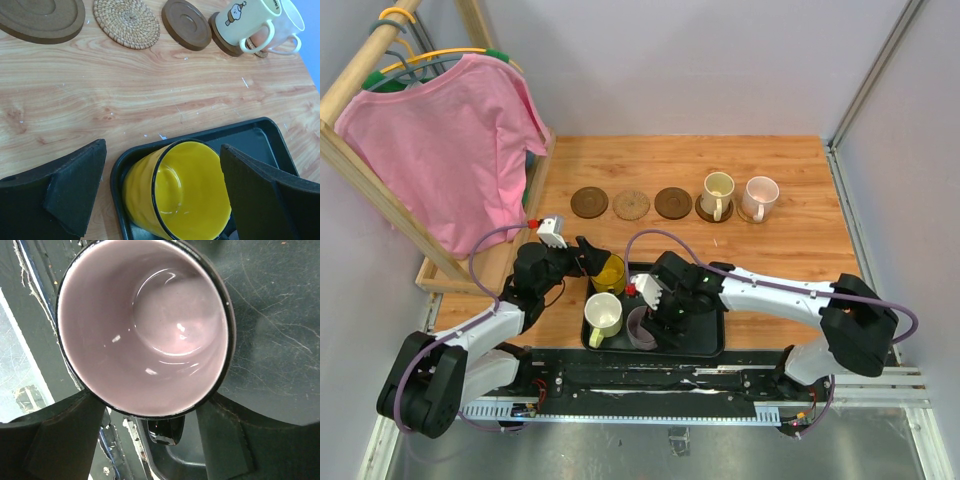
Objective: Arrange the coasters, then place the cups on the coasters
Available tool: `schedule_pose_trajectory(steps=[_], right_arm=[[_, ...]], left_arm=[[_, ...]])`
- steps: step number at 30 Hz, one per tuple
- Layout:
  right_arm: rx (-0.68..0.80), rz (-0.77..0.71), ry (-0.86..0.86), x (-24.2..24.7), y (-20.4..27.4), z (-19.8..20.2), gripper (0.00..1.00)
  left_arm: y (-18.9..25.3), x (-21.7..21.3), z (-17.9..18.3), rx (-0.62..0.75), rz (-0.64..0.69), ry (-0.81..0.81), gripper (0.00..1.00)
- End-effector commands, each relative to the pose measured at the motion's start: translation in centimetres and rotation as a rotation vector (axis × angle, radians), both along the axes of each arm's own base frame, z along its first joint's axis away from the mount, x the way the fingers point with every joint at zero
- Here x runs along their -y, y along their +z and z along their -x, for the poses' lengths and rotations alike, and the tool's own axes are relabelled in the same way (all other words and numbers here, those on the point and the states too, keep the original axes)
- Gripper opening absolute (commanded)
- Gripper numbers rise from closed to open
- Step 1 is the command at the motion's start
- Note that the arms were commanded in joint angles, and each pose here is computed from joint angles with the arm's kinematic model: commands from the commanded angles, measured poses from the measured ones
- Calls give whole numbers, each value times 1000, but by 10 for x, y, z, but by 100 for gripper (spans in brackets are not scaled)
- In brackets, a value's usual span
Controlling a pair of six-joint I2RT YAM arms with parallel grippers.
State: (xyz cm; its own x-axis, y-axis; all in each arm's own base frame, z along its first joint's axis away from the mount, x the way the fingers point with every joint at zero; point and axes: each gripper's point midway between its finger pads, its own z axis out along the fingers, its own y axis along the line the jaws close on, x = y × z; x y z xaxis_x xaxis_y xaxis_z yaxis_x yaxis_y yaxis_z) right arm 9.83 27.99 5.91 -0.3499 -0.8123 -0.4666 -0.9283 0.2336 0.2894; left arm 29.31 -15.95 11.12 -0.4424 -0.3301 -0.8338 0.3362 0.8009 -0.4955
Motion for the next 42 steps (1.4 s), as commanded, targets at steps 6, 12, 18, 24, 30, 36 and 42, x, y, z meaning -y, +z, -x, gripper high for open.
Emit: schedule_pose_trajectory(steps=[6,12,18,24,30,36,42], right_arm=[[15,27,-3,-2,-10,-1,57],[33,45,-20,2,-15,-3,51],[45,65,-31,5,-19,-5,38],[55,82,-41,9,-22,-7,21],[76,104,-67,14,-25,-11,1],[150,108,-126,20,-18,-22,1],[283,77,-248,27,14,-44,1]], left_arm=[[0,3,3,5,6,-15,100],[-2,4,2,-3,9,-16,100],[-3,5,2,-7,10,-19,100],[-5,6,1,-14,12,-24,100],[-7,8,1,-18,14,-31,100],[-6,10,-1,-18,15,-36,100],[-3,13,-2,-12,16,-43,100]])
